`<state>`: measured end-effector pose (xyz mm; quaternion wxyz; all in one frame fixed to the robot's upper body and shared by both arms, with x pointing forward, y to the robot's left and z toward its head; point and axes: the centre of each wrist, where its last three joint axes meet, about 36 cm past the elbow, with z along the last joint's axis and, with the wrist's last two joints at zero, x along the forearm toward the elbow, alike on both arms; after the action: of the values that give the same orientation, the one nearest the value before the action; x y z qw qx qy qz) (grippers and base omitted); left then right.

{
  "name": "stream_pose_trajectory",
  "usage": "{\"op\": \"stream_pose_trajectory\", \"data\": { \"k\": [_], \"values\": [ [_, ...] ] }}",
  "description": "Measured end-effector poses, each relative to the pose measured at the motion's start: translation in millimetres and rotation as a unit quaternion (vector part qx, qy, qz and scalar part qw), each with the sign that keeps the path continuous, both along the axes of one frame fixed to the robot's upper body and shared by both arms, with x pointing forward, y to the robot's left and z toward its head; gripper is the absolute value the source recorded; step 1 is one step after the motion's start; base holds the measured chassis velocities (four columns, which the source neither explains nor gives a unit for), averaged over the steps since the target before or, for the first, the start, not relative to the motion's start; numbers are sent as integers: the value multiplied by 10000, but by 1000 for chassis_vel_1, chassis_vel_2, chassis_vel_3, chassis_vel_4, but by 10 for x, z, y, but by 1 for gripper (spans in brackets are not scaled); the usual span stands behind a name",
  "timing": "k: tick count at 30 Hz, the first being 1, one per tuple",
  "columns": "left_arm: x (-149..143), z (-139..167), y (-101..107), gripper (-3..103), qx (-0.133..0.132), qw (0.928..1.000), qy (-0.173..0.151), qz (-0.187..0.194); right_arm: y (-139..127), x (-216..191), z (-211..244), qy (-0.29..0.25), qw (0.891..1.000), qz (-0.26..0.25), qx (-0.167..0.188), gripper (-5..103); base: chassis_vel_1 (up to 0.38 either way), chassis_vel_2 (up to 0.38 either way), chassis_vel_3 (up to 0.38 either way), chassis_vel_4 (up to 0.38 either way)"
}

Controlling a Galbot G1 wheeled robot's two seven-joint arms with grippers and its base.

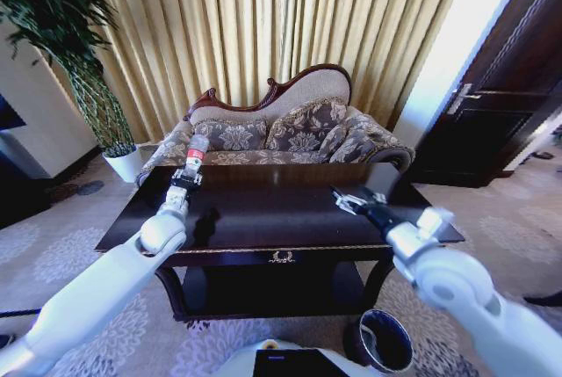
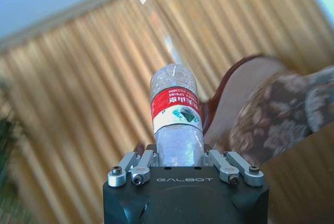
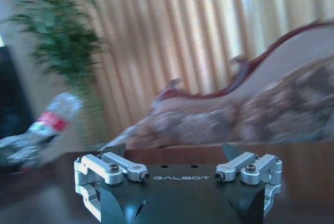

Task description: Move to the front of the table and place the trash on the table into the trash bin.

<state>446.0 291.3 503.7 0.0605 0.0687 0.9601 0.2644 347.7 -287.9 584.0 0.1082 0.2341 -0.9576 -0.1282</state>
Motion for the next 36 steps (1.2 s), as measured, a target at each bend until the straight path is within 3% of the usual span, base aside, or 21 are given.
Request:
{"op": "stream_pose_trajectory", "data": {
  "k": [1,4,6,10,11,14,17,22,36],
  "values": [
    [-4,23,21,33,224,9991,-182,-297,48,127,77,131,9992,283,266,100,0,0,0,0],
    [14,65,6,33,392,9970,-365,-555,106,238,161,158,9977,484,456,100,0,0,0,0],
    [69,123,-106,33,612,9912,-649,-974,207,402,249,166,9948,714,708,100,0,0,0,0],
    [219,293,-370,33,717,9815,-1070,-1416,407,591,274,251,9893,988,1044,100,0,0,0,0],
    [219,293,-370,33,717,9815,-1070,-1416,407,591,274,251,9893,988,1044,100,0,0,0,0],
    [297,487,-643,33,758,9722,-1255,-1826,572,761,344,230,9847,1199,1246,100,0,0,0,0],
    [314,541,-804,33,747,9680,-1270,-2031,691,910,441,153,9823,1282,1359,100,0,0,0,0],
    [278,563,-903,33,710,9656,-1272,-2155,866,1089,549,56,9786,1345,1555,100,0,0,0,0],
    [-110,633,-819,33,745,9639,-1134,-2292,1098,1184,596,60,9756,1296,1771,100,0,0,0,0]
  ]
}}
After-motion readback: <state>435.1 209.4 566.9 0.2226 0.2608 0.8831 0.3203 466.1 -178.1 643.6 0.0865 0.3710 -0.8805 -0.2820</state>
